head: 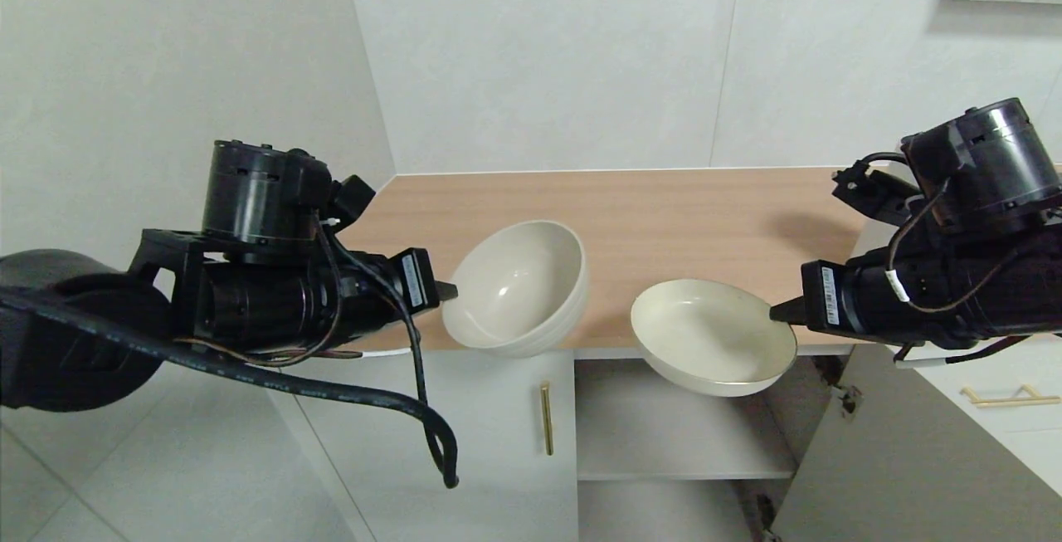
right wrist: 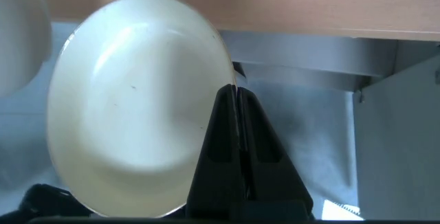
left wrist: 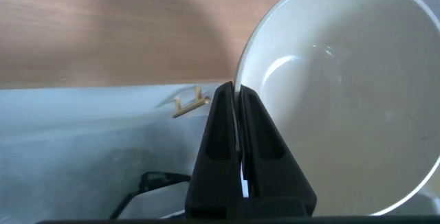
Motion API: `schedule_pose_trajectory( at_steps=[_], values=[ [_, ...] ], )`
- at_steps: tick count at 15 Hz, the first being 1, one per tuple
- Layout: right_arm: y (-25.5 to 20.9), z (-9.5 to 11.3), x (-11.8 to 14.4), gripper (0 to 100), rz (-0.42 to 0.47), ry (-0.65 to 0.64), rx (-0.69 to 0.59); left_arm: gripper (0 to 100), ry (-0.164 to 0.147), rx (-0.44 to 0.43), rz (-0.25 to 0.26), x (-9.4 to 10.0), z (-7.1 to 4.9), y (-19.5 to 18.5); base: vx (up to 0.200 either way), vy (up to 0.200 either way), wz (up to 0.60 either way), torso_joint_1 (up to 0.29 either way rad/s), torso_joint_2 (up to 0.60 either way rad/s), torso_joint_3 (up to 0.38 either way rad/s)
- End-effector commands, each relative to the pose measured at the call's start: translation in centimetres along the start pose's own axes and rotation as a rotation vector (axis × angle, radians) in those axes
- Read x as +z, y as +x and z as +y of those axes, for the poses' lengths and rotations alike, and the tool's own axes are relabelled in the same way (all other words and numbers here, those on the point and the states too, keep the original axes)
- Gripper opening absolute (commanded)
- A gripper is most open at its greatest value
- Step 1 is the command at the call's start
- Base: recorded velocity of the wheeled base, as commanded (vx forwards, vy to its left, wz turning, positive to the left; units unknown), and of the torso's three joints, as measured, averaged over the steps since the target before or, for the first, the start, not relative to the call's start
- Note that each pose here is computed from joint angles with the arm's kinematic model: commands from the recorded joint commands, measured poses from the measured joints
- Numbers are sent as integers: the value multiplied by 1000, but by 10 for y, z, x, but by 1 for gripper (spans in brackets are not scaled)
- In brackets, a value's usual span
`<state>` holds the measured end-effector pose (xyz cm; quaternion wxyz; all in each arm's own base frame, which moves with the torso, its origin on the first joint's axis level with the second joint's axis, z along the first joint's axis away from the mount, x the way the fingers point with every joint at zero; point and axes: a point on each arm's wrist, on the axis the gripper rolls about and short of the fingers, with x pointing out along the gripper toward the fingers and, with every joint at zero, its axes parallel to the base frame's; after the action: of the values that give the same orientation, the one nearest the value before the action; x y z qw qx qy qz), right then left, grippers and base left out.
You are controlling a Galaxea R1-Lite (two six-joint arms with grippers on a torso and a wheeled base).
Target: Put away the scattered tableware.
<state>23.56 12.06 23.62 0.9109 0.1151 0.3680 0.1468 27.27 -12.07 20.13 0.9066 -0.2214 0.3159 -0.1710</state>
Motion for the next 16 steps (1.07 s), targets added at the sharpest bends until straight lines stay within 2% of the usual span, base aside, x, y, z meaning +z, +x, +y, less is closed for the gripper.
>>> schedule_pose_trajectory(
  at_steps=[1,4,6,7,8,16],
  values=[
    [-1,0,-2,0,3,-11,-2,0,39,6,15,-3,0,-4,0,0,0,0,0,0],
    [-1,2,-4,0,8,-19,3,0,52,8,40,-7,-2,-5,0,0,0,0,0,0],
    [0,2,-3,0,8,-17,3,0,88,6,62,-13,-3,-3,-100,0,0,4,-1,-1],
    [1,2,-3,0,10,-17,3,0,96,6,66,-14,-3,-2,-200,0,0,7,7,2],
    [1,2,-4,0,11,-17,2,0,98,9,66,-14,-3,-2,-200,0,0,22,2,2],
    [11,2,-4,0,22,-17,-3,0,98,22,62,-14,-2,1,0,0,0,0,0,0]
  ],
)
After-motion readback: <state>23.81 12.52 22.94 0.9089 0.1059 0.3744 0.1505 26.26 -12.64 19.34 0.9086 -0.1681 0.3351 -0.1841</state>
